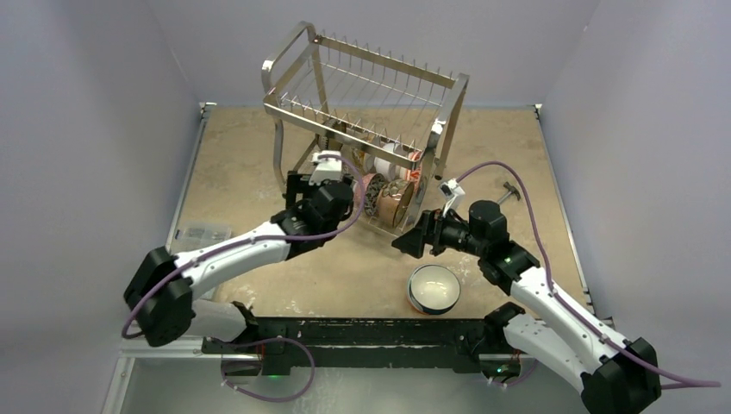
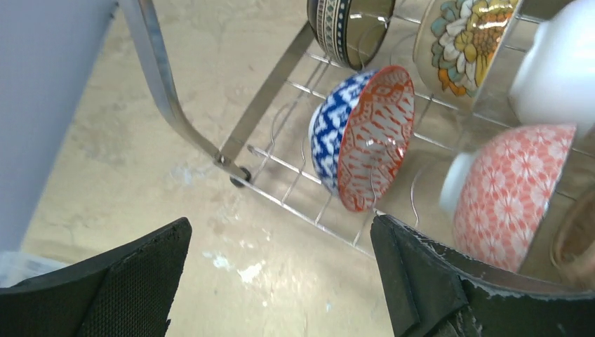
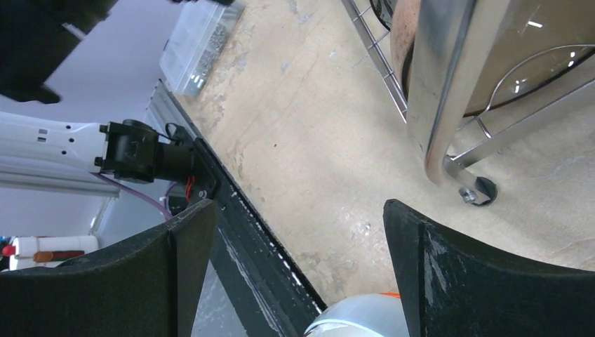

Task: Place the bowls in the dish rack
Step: Pick up the bowl from the center of the board.

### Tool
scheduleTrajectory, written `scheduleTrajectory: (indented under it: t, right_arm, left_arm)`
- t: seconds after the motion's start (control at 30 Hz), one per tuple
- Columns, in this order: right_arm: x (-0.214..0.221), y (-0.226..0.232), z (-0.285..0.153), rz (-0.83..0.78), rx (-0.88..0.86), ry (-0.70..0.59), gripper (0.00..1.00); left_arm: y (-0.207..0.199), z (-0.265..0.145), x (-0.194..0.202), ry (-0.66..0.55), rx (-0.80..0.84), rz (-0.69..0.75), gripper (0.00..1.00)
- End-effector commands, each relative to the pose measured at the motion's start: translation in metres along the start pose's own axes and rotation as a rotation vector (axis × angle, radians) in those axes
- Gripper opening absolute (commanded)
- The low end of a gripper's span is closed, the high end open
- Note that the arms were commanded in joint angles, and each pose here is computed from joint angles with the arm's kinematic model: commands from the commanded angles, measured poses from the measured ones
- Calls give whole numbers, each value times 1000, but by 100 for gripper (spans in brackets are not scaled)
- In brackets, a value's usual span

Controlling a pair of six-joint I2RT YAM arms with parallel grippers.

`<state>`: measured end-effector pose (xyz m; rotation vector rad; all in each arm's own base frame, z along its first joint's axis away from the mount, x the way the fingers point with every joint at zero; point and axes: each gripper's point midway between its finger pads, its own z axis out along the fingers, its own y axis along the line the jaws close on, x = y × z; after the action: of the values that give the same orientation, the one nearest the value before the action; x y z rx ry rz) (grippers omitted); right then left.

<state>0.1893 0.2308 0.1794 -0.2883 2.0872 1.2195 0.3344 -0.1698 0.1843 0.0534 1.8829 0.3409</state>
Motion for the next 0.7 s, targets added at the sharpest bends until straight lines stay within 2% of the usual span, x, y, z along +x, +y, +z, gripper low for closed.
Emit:
scheduleTrajectory:
  t: [0.0,0.17,0.33,0.47,0.67]
  right_arm:
    - [-12,5,-6,-35,17,-37,91]
    - [-13,3,-12,-28,56,-38,91]
    - [-11,1,-23,-16,105,-38,92]
    - [-8,-5,-37,29,192,-35,91]
    - [2,-32,-78,190,478,-50,92]
  left_arm:
    - [-4,-30,37,146,163,-175,98]
    - [-20,-68,68,283,362,-361,99]
    - [-64,-115,83,383,623,-463,99]
    - [-108,-154,84,423,786,-462,98]
    - [-149,-183,87,433,866,-383,98]
